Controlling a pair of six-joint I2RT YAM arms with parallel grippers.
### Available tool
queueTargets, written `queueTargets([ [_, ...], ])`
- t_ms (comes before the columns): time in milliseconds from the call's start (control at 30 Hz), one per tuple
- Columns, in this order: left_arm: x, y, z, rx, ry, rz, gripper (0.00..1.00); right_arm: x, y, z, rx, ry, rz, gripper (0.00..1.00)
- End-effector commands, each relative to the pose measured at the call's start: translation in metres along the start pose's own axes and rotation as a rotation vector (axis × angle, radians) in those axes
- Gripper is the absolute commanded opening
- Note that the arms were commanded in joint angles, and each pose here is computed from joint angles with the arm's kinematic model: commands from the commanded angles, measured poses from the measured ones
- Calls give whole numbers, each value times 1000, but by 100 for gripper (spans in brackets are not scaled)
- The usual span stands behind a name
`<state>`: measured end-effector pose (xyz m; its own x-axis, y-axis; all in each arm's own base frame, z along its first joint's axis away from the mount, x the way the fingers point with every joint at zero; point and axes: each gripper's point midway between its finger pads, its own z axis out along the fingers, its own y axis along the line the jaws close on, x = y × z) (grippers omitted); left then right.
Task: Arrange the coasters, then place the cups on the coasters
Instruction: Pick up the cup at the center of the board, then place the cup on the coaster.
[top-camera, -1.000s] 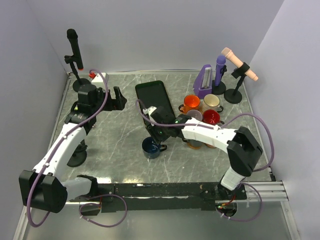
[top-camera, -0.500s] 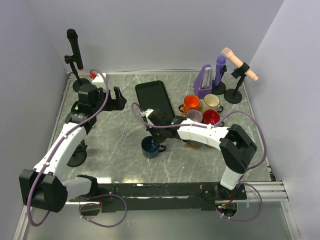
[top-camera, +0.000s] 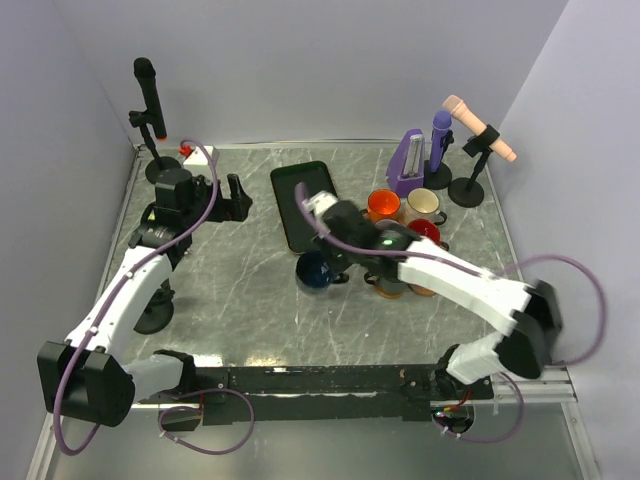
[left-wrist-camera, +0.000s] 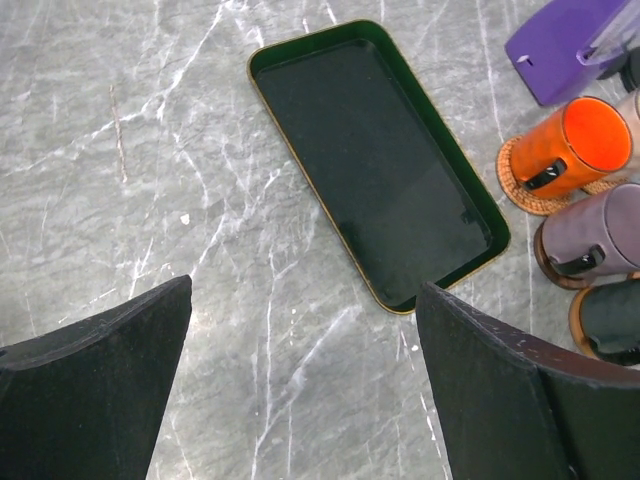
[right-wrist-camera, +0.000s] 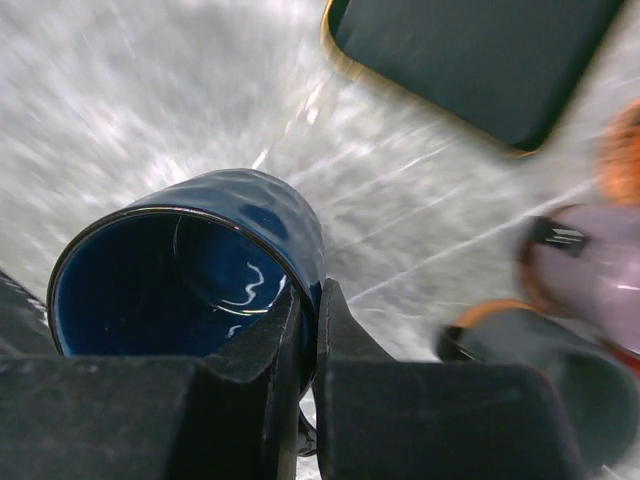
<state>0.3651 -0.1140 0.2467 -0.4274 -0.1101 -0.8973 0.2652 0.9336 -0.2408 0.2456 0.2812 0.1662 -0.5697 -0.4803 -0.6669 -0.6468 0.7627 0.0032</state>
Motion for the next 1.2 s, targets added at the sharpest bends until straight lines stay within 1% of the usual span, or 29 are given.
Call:
queueTargets([
  [0,-21,-12,-12,60,-71,54,97,-50,-55,-88,117,-240,87,0],
  [133,-22,-15,-13,77,-74,60,97,-33,-110,-121,205,-287,167,0],
  [167,-22,-15,-12,80,-72,65,97,-28,-129,-136,251,-315,191,0],
  [267,-21,-22,-15,121,-65,88,98,-8,-171,-157,373,-335,247,0],
  [400,-22,-24,-16,133,-74,93,97,29,-215,-172,492,-331,345,0],
  [467,-21,-25,-16,136,-70,91,97,44,-227,-172,504,-335,389,0],
  [500,-22,-25,-16,136,-70,92,97,50,-228,-167,493,-321,393,0],
  [600,-21,-24,-17,134,-65,101,97,83,-256,-167,612,-252,452,0],
  [667,-22,-27,-17,152,-71,106,97,94,-263,-166,644,-222,466,0],
  [767,-22,-30,-18,165,-74,109,97,97,-267,-167,652,-208,466,0],
  [867,-22,-32,-19,173,-68,110,97,106,-266,-156,621,-162,476,0],
  [967,-22,-32,-20,174,-74,113,97,121,-270,-141,598,-84,524,0],
  [1167,-19,-30,-18,168,-66,116,97,134,-271,-121,543,-49,558,0],
])
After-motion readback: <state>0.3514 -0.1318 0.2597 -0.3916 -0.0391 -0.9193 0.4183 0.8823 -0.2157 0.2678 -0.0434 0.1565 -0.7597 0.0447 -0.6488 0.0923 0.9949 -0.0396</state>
